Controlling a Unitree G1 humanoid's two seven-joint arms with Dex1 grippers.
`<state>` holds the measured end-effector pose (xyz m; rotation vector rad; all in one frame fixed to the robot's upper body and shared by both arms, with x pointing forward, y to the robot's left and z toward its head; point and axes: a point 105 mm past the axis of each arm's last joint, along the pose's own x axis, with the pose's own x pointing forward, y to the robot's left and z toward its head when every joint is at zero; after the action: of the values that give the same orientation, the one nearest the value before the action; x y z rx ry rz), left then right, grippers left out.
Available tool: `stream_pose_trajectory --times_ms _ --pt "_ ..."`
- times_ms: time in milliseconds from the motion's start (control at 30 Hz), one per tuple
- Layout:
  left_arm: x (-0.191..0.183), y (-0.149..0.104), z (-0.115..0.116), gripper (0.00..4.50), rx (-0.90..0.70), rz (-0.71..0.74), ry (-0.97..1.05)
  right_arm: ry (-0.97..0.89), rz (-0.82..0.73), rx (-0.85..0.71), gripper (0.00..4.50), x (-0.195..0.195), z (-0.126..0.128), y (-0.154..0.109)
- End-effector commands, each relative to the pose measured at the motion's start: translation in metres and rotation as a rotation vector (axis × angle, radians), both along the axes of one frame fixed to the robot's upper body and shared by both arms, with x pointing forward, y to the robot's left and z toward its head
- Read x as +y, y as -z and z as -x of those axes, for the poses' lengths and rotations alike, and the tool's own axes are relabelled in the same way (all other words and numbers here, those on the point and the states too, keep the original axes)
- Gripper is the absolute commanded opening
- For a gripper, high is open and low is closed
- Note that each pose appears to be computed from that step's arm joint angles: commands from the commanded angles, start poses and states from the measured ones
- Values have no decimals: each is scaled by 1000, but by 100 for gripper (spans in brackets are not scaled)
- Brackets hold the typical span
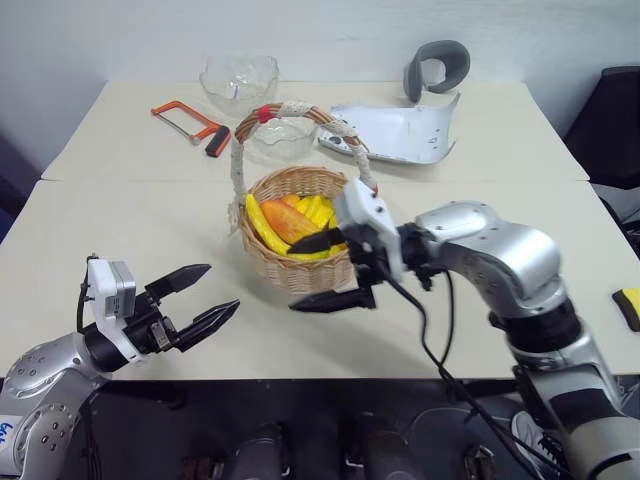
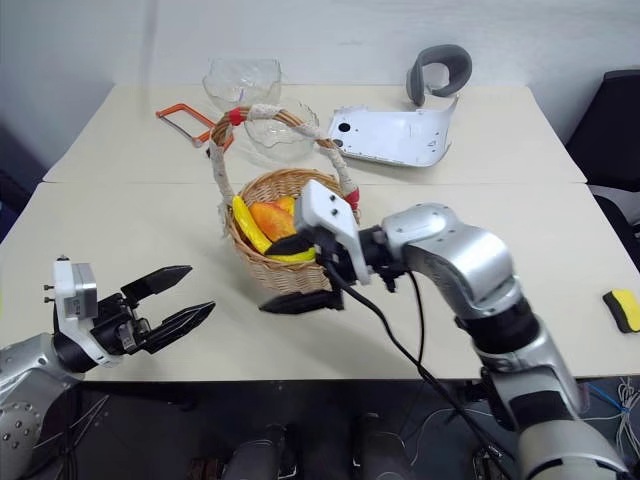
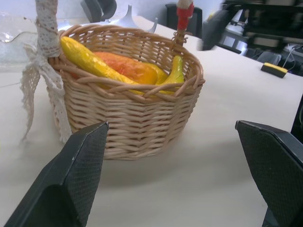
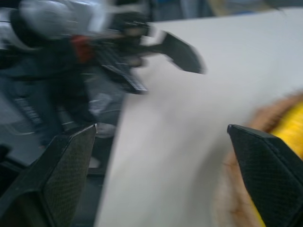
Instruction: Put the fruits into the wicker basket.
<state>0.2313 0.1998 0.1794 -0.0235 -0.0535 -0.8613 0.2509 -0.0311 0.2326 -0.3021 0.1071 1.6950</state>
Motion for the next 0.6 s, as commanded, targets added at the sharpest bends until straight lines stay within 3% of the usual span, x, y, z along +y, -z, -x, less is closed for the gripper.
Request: stream_pose_trajectory --times_ms 33,267,400,500,600 --pt "2 -19 3 450 -72 -12 -1 71 -39 35 448 -40 -3 -16" --pt "10 -13 6 450 -52 -2 -21 476 -125 -59 448 -111 -80 -22" --pt "9 -11 2 450 -46 3 -15 451 -243 -94 448 -96 -104 -29" --pt "3 -7 -1 450 -41 -16 7 400 -219 -94 448 -71 -113 -20" --pt "0 -8 -2 450 -52 -13 10 345 -216 -139 391 -54 -116 -12"
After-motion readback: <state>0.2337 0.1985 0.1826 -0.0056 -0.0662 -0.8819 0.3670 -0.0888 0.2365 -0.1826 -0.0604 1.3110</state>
